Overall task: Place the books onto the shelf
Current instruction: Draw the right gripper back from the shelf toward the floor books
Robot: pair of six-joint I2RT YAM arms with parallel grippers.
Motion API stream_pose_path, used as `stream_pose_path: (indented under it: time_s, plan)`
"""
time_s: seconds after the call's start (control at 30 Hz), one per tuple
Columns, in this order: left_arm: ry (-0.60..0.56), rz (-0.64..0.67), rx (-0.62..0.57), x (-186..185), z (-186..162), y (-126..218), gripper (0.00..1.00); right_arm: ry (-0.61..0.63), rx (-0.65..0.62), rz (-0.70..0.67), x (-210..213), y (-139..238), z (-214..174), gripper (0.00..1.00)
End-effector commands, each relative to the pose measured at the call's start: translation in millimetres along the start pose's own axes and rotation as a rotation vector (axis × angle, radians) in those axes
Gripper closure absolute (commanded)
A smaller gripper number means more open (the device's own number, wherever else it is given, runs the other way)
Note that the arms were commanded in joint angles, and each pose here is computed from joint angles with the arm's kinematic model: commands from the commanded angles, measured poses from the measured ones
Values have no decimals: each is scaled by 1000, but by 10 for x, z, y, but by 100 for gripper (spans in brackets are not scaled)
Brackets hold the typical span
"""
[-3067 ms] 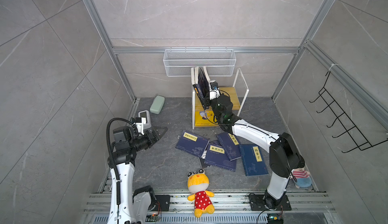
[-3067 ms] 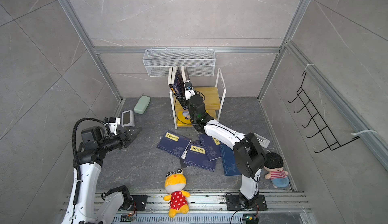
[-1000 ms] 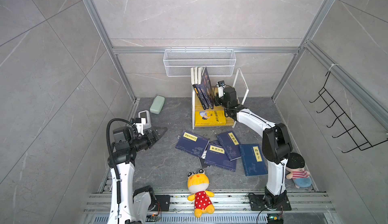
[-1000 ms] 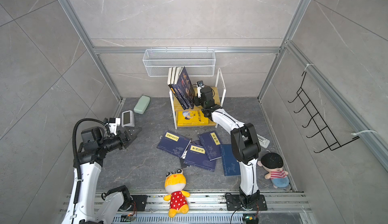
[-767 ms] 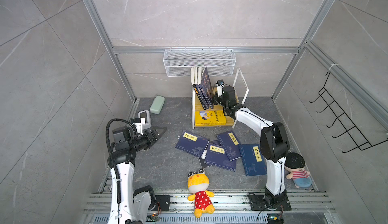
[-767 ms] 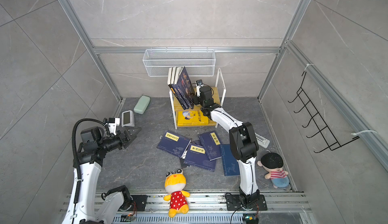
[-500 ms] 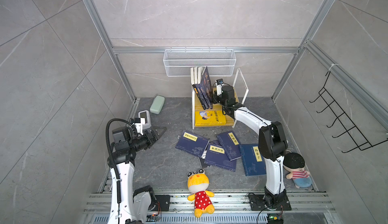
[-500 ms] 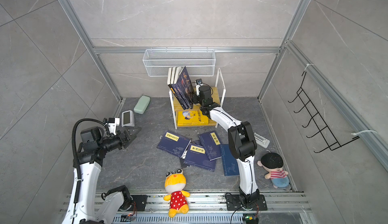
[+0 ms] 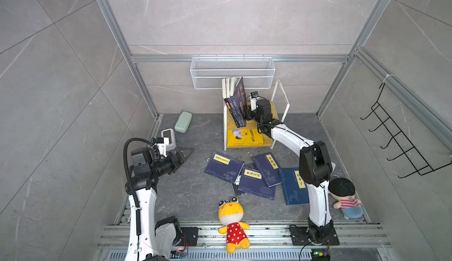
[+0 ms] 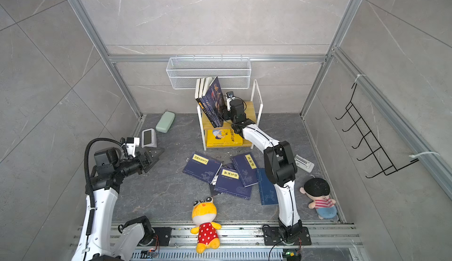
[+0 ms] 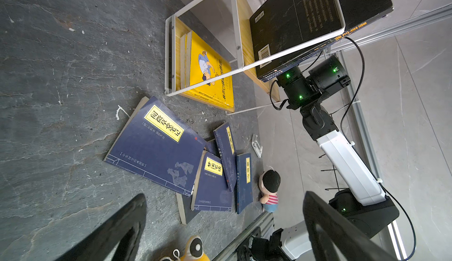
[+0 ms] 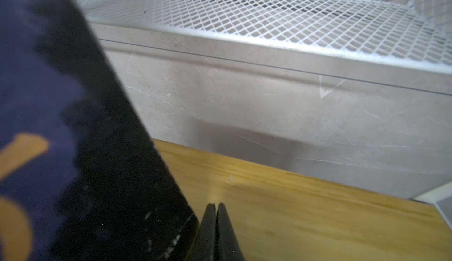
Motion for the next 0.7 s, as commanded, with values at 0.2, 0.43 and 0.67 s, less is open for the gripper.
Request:
stream_pose_path:
  time_s: [0.2, 0.43, 0.67]
  plan:
    - [-22, -22, -3, -76, 44, 10, 0, 48, 27, -85, -183, 279, 258, 91]
    - [-76, 18, -16, -104, 55, 9, 0, 30, -9, -83, -220, 905, 452, 81]
    - [-54, 54, -15, -14, 83, -68, 0, 86, 46, -81, 7, 1722, 166, 59]
Point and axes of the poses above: each gripper's point midway between its finger pads, its own y axis back along the fingers, its own x axis along the line the jaws close on, z = x × y, the point moved 4 cm from there along y, back along the fingers, and after that the axes turned 13 degrees about y, right-handed, at the moved point
